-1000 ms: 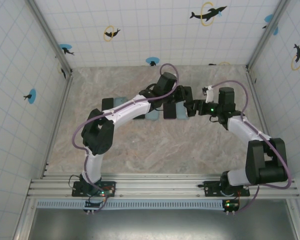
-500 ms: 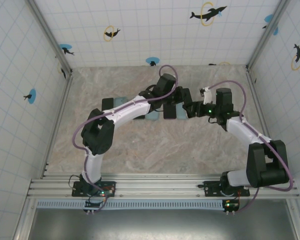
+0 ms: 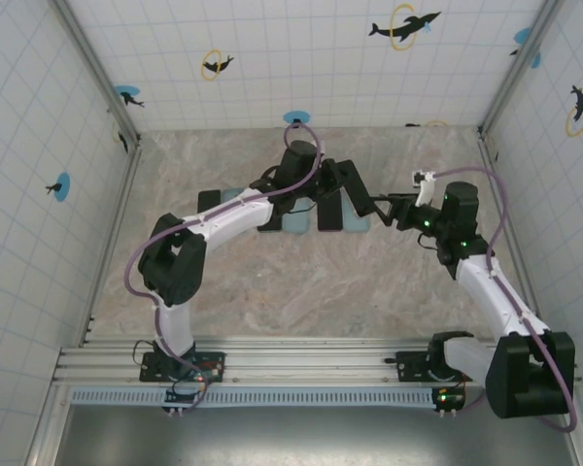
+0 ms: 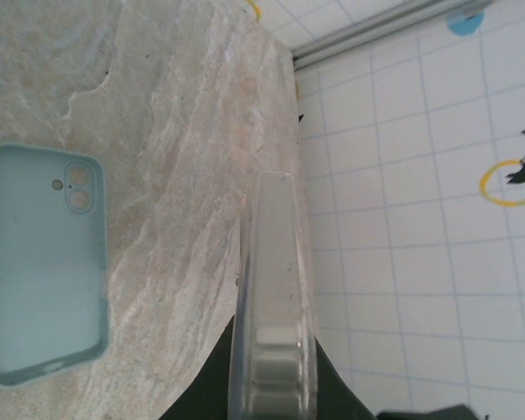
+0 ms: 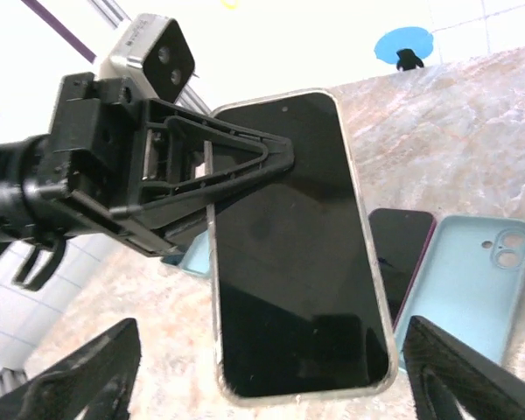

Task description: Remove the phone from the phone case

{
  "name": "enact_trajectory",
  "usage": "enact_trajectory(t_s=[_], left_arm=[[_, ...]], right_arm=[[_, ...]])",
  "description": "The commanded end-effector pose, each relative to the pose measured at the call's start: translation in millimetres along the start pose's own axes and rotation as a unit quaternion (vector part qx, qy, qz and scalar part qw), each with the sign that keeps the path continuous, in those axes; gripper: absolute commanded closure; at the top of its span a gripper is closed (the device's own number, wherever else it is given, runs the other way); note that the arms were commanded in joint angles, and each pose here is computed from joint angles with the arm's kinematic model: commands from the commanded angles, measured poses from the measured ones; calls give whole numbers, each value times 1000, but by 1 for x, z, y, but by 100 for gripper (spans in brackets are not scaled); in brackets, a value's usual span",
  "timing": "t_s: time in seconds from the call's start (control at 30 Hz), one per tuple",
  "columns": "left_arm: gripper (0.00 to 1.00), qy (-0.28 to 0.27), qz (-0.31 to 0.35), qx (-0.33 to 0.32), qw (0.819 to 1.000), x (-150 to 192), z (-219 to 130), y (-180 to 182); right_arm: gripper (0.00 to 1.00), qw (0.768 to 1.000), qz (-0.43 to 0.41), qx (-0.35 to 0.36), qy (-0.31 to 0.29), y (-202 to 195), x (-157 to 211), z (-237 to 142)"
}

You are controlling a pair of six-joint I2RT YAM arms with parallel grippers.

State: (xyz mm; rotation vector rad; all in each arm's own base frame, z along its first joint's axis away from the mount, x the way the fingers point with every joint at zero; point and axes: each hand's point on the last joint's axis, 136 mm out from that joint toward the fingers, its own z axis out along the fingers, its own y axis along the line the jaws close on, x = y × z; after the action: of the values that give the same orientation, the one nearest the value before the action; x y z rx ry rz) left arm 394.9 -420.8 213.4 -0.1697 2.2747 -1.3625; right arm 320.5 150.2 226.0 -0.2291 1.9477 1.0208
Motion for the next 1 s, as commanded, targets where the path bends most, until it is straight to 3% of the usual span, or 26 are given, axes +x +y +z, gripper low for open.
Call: enact_trajectory(t_s=[0.0,0.27,0.53,0.97], left_arm=[[91,-32,-11,110,993,-23,-30,-65],[91,-42,-33,165,985,-31,-46,-90],[91,-43,-49,201,977,-33,-55,-105],[93,-40,-56,225,972,-34,-62,-116]], right_arm=[[25,997,53,-54,-24,22,-3,-3],[38,982,141,-114,-60,50,11,2],[54,954,210,-162,-137,59,-15,-3],[70,942,236,-180,-156,60,-30,0]])
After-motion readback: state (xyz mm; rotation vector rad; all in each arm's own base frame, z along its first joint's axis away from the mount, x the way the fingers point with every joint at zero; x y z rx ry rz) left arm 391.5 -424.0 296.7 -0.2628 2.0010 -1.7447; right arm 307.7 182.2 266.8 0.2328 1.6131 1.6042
